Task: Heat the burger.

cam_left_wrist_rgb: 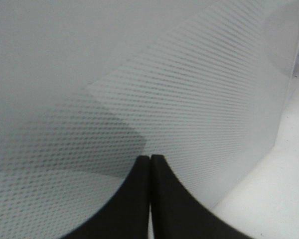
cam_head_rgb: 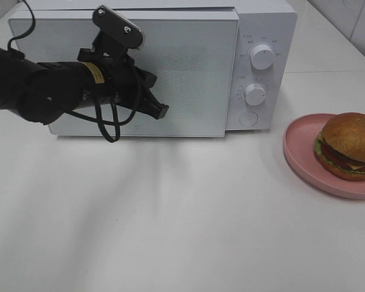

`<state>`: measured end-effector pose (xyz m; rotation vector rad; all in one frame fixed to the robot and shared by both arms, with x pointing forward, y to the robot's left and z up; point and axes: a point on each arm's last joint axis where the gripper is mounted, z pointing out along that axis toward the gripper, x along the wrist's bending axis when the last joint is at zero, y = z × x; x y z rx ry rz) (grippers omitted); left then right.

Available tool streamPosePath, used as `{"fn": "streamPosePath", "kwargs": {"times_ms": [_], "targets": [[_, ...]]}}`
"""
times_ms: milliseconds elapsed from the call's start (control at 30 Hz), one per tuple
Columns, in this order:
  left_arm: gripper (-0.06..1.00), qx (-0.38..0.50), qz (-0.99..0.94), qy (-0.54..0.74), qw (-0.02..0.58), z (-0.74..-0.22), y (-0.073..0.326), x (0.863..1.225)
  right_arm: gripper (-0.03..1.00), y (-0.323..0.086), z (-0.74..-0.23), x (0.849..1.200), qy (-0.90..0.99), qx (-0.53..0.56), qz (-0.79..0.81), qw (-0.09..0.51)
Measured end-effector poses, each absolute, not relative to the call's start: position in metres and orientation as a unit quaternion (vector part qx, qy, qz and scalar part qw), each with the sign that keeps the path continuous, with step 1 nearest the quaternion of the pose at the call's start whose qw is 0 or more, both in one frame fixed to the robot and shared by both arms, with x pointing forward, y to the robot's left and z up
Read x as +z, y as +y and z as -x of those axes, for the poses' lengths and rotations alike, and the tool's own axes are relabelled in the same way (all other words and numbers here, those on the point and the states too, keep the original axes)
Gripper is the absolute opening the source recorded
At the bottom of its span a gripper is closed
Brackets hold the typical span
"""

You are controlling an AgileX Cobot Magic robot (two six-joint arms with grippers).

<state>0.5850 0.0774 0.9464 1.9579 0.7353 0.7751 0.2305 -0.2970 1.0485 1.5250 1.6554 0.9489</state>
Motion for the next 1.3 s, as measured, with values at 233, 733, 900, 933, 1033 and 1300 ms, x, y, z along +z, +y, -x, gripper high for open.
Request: {"fn": "streamPosePath", "kwargs": {"times_ms": [233,733,900,933,1033,1300], "targets": [[0.00,0.304,-0.799,0.288,0.432,-0.601,0.057,0.946,0.61,-0.297,-0.230,1.049,0.637,0.365,-0.587,0.342],[0.00,0.262,-0.814,0.308,0.417,-0.603,0.027,0.949,0.61,-0.297,-0.230,1.049,0.637,0.365,-0.587,0.342],[0.00,0.253,-0.830,0.311,0.387,-0.599,0.037,0.972,0.61,-0.297,-0.230,1.049,0.637,0.365,-0.587,0.342],[0.00,0.253,-0.830,0.311,0.387,-0.599,0.037,0.972,0.61,-0.297,-0.230,1.049,0.637,0.365,-0.587,0.342],[0.00,0.253,-0.832,0.314,0.381,-0.595,0.045,0.992,0.61,-0.297,-0.230,1.049,0.637,0.365,-0.587,0.342],[0.00,0.232,-0.851,0.323,0.344,-0.571,0.063,1.037,0.61,-0.297,-0.230,1.049,0.637,0.365,-0.587,0.342]]}}
